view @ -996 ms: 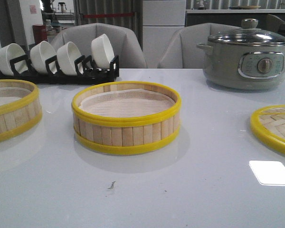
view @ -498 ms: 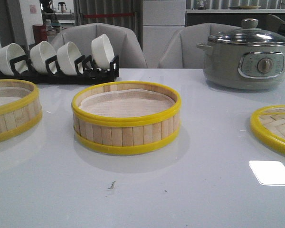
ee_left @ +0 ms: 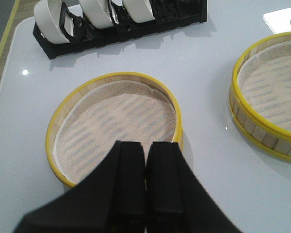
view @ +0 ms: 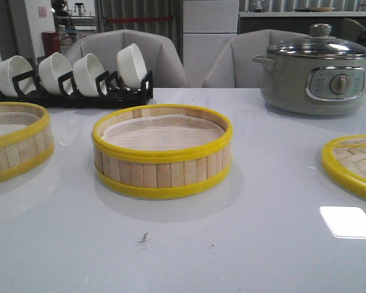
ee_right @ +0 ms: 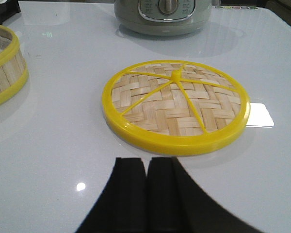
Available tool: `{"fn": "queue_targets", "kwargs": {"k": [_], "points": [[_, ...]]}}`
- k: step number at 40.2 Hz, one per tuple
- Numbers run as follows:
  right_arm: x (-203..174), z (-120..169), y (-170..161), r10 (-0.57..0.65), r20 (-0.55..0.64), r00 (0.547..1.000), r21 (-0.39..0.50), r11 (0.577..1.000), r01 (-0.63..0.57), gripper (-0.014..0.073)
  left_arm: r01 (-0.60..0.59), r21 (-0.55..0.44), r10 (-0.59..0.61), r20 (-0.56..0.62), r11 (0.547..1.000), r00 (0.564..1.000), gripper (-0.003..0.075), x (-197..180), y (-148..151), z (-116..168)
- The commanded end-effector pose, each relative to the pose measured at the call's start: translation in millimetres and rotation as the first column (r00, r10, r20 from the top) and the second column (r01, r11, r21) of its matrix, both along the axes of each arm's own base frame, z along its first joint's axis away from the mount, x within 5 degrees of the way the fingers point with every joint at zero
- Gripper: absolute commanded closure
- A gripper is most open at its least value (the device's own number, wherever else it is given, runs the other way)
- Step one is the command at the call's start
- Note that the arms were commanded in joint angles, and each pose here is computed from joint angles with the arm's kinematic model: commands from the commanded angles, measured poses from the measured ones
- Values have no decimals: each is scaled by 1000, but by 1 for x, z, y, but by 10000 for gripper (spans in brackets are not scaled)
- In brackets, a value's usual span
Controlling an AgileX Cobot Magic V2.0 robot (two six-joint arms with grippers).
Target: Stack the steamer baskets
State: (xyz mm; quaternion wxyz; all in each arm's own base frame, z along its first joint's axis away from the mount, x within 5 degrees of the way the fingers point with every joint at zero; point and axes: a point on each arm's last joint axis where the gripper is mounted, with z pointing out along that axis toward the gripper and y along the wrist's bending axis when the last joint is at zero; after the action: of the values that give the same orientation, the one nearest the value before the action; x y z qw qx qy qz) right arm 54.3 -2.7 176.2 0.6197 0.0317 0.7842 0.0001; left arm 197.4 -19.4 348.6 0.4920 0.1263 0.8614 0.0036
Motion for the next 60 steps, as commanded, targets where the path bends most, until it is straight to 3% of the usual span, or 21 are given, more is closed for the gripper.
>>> {"fn": "queue_targets", "kwargs": {"k": [1, 8, 19, 60], "points": [[0, 14, 0, 0, 117, 993, -26, 1000, 3, 539, -9, -7, 10, 123, 1000, 992, 625, 1, 1, 21], [0, 14, 0, 0, 117, 993, -26, 1000, 3, 539, -7, 15, 6, 102, 1000, 995, 625, 0, 2, 19], [0, 14, 0, 0, 117, 993, -26, 1000, 3, 539, -17, -1, 17, 186, 1000, 982, 625, 2, 2, 27], [0, 16, 0, 1, 147, 989, -27, 1000, 3, 539, -7, -22, 9, 94, 1000, 995, 625, 0, 0, 19]]}}
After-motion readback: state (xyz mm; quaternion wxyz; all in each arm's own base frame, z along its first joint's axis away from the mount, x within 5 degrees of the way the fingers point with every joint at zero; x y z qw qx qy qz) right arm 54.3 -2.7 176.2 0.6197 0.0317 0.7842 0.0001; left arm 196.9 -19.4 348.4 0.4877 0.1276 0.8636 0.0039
